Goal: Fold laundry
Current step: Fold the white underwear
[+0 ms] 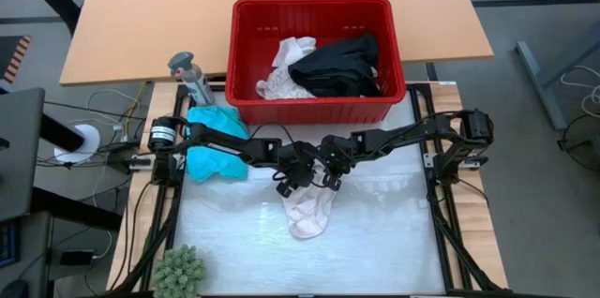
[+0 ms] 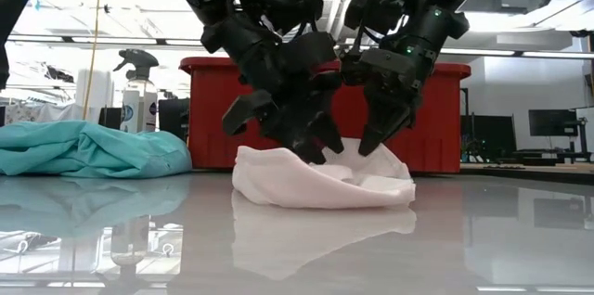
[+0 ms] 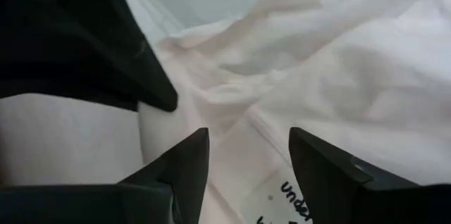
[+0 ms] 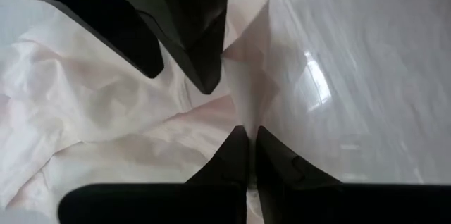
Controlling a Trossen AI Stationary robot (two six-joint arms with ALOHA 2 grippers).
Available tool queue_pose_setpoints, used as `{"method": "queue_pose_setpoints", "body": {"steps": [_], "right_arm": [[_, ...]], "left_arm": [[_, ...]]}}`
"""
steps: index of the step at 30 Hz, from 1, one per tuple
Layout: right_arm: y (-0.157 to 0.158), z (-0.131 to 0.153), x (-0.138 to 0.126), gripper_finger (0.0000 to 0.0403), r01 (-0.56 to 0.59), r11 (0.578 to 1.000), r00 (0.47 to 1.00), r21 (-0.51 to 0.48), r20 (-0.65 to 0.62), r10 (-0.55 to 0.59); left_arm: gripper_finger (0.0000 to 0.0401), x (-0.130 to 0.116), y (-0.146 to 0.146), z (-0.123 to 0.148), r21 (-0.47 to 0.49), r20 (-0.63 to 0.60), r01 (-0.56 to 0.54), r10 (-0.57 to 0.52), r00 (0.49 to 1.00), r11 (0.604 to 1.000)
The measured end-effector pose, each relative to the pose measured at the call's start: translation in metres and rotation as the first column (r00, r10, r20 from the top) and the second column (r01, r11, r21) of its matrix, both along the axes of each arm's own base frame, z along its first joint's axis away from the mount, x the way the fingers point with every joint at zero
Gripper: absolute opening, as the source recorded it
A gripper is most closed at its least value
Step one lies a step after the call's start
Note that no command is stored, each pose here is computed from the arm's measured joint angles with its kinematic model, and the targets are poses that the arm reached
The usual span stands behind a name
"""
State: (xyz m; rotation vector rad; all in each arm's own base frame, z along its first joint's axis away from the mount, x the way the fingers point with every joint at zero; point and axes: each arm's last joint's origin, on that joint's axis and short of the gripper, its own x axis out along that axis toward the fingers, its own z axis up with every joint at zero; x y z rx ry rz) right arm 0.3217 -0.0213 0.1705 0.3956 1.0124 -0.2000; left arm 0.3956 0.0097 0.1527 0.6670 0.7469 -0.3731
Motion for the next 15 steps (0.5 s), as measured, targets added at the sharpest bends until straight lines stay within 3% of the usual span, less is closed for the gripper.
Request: {"method": "queue_pose_setpoints", "body": {"steps": [15], "right_arm": [[0.0004,-0.0003,-0.0008,0.0040,-0.010,1.000,1.000,-0.001,-0.008,0.010]], "left_arm": [[0.0173,0.0004,-0.0013,-0.0015,0.036,0.008,0.110,-0.110,0.994,0.993]]}}
